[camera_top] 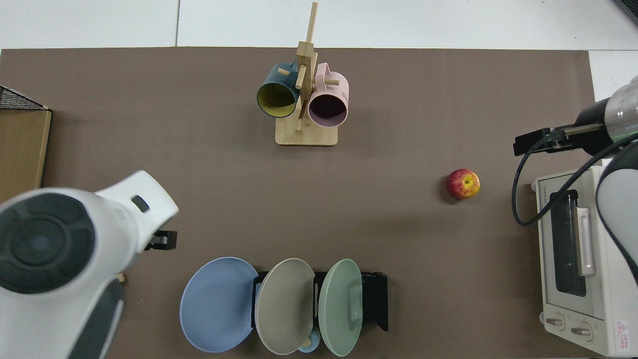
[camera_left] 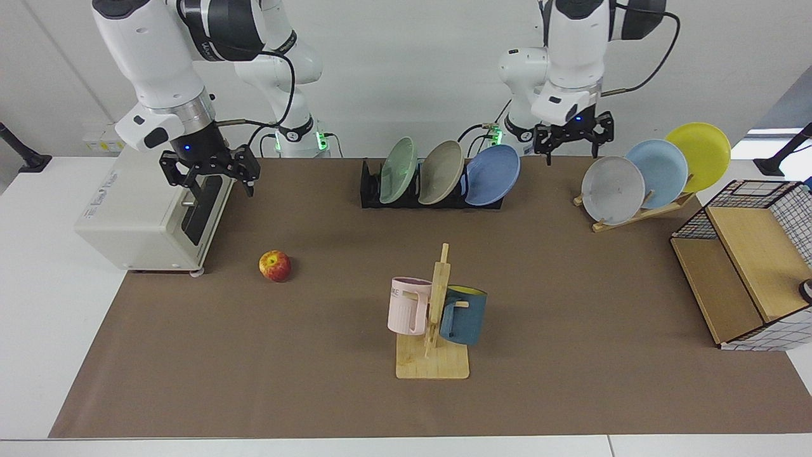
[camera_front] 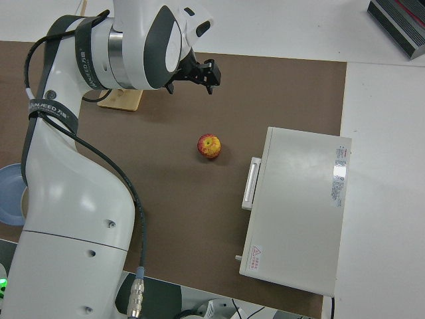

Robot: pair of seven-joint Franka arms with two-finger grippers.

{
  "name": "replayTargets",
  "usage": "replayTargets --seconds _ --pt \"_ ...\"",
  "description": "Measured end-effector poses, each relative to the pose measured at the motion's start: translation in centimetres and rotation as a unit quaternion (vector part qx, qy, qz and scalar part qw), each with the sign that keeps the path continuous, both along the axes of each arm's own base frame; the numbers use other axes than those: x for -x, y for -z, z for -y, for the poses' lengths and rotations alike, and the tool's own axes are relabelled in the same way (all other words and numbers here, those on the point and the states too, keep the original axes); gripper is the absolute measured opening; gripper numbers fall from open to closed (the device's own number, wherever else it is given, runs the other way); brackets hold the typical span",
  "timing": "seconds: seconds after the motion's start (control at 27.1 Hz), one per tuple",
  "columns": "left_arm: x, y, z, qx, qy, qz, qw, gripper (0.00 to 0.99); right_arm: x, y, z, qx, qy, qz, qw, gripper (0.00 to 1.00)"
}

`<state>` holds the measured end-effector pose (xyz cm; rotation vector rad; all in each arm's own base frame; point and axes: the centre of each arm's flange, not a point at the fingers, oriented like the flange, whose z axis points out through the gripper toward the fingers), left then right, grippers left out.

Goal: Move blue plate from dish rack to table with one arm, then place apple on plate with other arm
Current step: 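Grasp the blue plate rim with the left gripper while the right gripper lowers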

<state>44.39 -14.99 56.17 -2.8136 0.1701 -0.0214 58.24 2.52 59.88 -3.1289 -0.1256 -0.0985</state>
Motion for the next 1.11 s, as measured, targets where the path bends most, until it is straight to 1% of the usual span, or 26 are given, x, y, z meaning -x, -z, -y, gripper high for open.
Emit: replayTargets --seconds 0.04,0.15,0.3,0.44,0.59,0.7,0.92,1.11 --pt "1.3 1.0 1.1 -0.009 0.002 -0.001 1.0 0.991 0.0 0.6 -0.2 0.0 -0.002 -0.002 1.0 1.0" --pt "4.2 3.8 3.1 -0.029 0.002 0.008 1.0 0.991 -0.1 2.8 -0.6 0.0 -0.005 -0.005 1.0 1.0" --pt "6.6 6.2 3.3 -0.045 -0.002 0.014 0.999 0.991 -0.2 7.0 -0.9 0.001 -0.007 -0.007 1.0 1.0" --pt "7.6 8.3 3.5 -0.049 -0.011 0.025 0.998 0.991 -0.1 12.2 -0.9 0.0 -0.003 -0.004 1.0 1.0" --pt "8.0 10.1 3.8 -0.048 -0.011 0.033 0.998 0.991 0.2 17.2 -0.9 0.0 -0.002 -0.008 1.0 1.0" --pt "8.2 11.1 3.7 -0.046 -0.009 0.03 0.998 0.991 0.1 19.9 -1.2 0.001 -0.005 -0.015 1.0 1.0" --pt "8.7 13.7 3.5 -0.031 -0.007 0.025 0.999 0.987 -0.1 23.1 -1.8 0.002 -0.011 -0.017 1.0 1.0" --pt "9.1 14.6 3.5 -0.016 -0.013 0.015 1.0 0.956 -0.1 25.9 -1.8 0.012 -0.018 -0.021 1.0 1.0"
